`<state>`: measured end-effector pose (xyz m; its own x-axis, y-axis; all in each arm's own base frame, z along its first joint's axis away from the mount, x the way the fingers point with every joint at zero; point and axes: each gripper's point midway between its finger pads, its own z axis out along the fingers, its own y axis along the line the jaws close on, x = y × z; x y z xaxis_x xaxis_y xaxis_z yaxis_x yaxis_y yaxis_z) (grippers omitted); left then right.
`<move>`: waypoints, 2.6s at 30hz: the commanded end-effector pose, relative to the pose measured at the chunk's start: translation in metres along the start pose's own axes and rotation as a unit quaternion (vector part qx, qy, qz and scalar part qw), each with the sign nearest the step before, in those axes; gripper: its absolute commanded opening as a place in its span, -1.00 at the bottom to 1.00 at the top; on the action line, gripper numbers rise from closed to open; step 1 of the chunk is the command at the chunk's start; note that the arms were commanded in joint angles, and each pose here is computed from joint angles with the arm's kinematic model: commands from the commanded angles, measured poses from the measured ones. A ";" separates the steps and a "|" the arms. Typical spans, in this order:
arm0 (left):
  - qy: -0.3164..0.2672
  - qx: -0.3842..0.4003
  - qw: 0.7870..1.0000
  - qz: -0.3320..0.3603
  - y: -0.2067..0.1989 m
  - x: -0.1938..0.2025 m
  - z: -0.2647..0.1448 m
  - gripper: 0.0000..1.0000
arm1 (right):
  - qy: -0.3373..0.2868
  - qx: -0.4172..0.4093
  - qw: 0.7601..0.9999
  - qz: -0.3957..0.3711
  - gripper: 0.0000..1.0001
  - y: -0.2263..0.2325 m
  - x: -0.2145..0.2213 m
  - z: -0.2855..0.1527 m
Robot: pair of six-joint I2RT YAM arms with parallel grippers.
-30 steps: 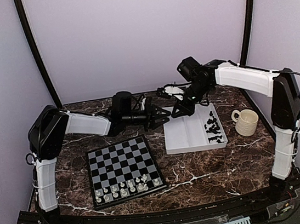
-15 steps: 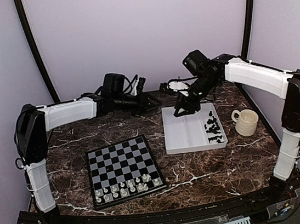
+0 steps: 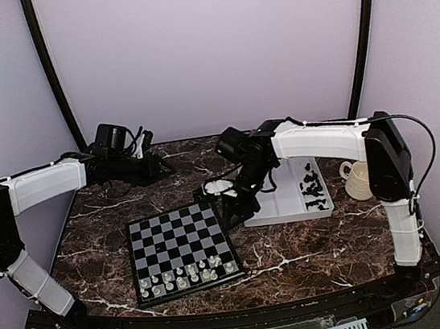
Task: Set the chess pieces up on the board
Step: Pick up the pawn from the chessboard.
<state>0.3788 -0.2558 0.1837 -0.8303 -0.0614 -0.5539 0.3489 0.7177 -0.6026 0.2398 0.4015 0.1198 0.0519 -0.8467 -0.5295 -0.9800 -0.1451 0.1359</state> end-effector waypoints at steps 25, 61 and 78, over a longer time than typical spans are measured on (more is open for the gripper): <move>-0.023 -0.018 0.999 -0.026 0.026 0.014 -0.026 -0.28 | 0.060 -0.069 0.996 0.011 -0.24 0.045 -0.011 0.090; -0.015 -0.013 0.999 -0.042 0.033 0.025 -0.025 -0.28 | 0.052 -0.087 0.993 0.054 -0.71 0.028 0.001 0.090; -0.015 0.037 0.999 0.011 0.016 0.031 -0.028 -0.25 | -0.054 -0.188 0.956 0.220 -0.79 -0.021 0.011 0.076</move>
<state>0.3572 -0.2267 0.1586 -0.8497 -0.1043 -0.5169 0.3067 0.6996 -0.6453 0.2388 0.4334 0.0457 -0.2548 -0.8525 -0.4563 -0.8593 -0.0168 0.5112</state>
